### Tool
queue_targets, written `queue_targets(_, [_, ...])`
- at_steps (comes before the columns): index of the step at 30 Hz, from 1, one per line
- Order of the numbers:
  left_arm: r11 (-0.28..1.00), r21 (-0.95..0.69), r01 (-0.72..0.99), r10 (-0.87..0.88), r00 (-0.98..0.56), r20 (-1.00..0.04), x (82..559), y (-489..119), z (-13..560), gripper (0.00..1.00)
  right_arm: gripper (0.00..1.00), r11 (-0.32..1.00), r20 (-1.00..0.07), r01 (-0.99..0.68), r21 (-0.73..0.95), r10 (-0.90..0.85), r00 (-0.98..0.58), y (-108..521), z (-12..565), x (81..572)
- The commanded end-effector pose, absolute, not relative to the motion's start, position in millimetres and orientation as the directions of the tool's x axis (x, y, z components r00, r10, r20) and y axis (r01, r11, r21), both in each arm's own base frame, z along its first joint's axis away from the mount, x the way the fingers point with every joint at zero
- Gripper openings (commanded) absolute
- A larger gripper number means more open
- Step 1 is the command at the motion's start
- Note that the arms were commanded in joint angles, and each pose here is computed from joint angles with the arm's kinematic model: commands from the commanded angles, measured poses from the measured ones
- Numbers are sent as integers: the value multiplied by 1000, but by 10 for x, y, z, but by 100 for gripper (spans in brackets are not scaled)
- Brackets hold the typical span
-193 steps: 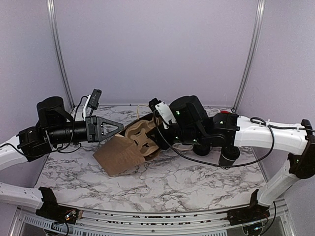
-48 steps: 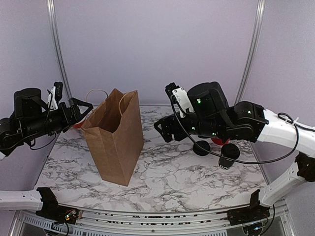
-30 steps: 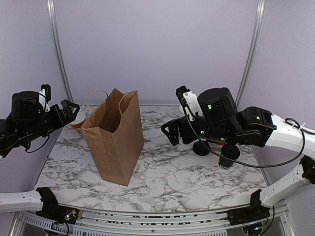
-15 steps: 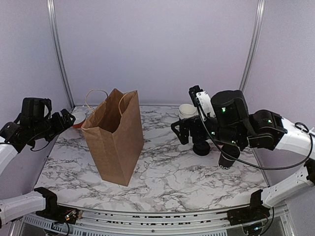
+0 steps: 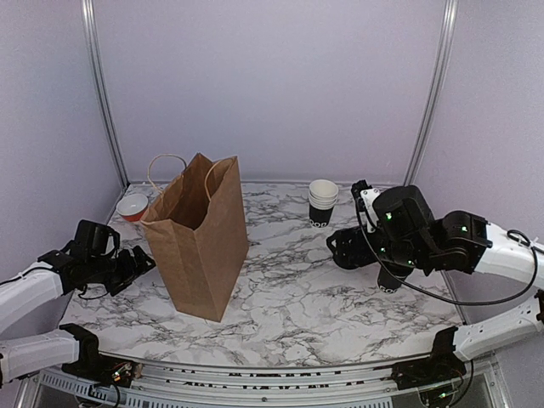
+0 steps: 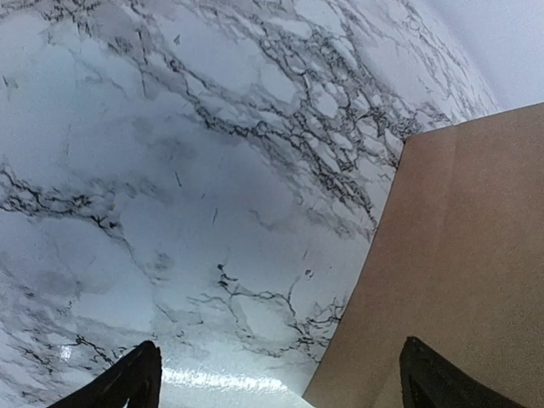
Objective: Pack the takeout coffee
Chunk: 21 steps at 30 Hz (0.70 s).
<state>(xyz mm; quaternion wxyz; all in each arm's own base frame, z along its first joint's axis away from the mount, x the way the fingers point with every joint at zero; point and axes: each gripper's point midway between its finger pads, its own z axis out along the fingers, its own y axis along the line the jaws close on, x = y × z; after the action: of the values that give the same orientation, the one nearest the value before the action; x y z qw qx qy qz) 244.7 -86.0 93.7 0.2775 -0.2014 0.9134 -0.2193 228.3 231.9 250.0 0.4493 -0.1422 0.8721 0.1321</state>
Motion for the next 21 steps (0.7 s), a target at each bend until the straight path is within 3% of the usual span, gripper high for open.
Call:
queue_targets(1, [784,-580,-223,-507,-769,-390,2461,-1059,788,98,100,923,-809,-359,138,-104,-579,2304,2466,2274])
queue_targets(21, [767,-616,-182,-460,-825,-329,2159,-1713,354,99,100,944,-769,-312,109,-119,-628,2220,2128,2343])
